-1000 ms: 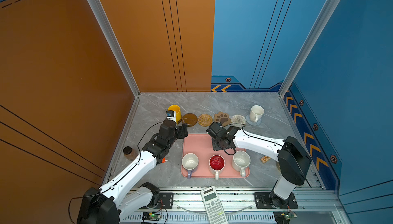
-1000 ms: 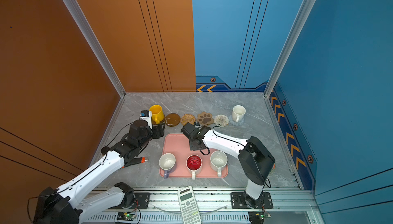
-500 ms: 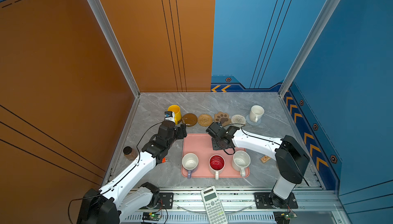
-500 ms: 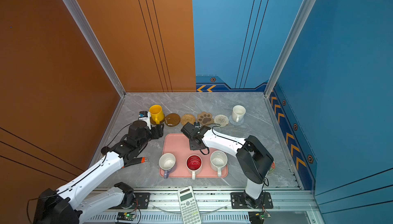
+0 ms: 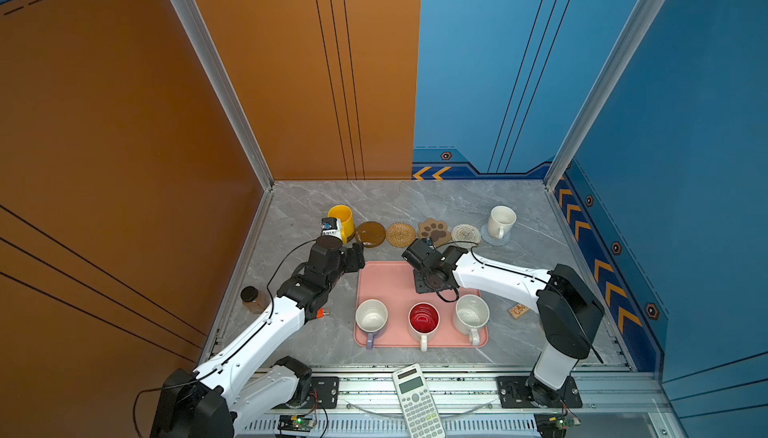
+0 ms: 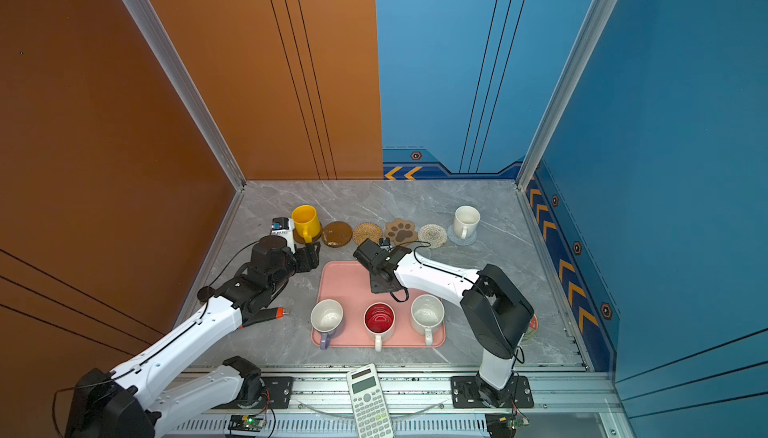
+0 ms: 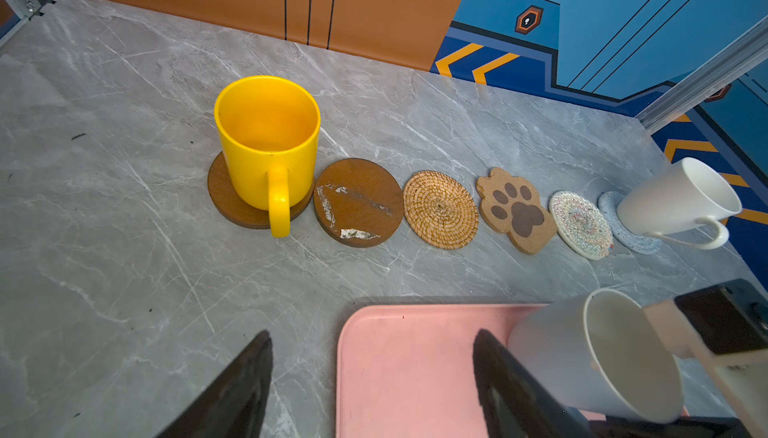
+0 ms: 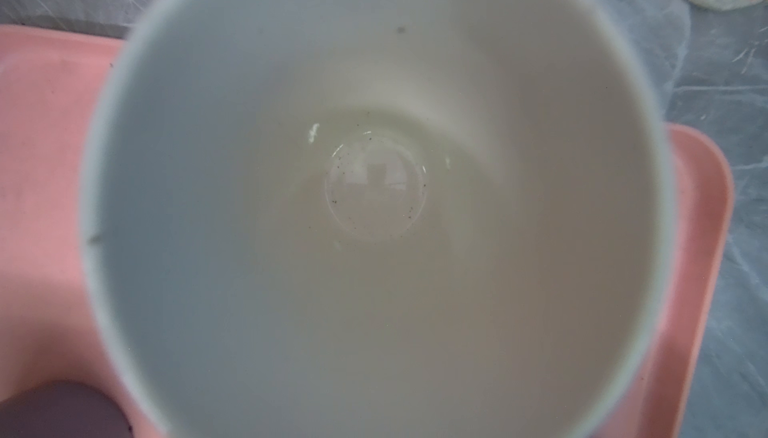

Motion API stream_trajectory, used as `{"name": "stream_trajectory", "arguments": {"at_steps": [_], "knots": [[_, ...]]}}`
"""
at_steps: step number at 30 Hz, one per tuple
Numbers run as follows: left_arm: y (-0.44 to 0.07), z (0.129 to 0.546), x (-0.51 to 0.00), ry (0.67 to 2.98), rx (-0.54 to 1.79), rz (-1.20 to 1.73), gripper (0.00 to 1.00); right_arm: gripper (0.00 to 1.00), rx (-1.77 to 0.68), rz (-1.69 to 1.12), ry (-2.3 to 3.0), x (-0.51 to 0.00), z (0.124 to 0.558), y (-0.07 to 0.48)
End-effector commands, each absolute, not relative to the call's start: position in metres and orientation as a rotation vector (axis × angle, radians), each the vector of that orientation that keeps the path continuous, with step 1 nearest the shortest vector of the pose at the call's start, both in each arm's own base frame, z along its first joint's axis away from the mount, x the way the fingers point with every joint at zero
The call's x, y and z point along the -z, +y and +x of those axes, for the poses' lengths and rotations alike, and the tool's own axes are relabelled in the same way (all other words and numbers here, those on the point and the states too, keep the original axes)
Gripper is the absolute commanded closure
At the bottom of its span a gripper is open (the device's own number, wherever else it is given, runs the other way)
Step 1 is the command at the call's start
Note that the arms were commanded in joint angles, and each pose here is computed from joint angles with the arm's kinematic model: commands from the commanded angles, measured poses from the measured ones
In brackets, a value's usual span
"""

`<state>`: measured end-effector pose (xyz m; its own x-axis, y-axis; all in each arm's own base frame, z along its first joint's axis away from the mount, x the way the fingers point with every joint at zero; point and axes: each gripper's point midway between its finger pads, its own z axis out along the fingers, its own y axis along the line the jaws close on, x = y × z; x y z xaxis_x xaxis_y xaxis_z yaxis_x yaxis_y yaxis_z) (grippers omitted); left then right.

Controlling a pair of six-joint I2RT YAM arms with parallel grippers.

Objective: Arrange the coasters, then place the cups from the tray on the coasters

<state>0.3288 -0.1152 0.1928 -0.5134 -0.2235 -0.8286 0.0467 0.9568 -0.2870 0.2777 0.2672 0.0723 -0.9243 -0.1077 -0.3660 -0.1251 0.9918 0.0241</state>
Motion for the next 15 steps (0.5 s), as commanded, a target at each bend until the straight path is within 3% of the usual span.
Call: {"name": "stream_trajectory", "arguments": {"at_steps": [1, 15], "knots": [[-0.113, 0.327, -0.193, 2.078, 0.352, -0.138, 0.23, 1.0, -0.038, -0.15, 2.743, -0.077, 0.283, 0.265], [-0.112, 0.326, -0.193, 2.075, 0.355, -0.142, 0.23, 1.0, -0.064, -0.161, 2.708, -0.093, 0.284, 0.266]]}}
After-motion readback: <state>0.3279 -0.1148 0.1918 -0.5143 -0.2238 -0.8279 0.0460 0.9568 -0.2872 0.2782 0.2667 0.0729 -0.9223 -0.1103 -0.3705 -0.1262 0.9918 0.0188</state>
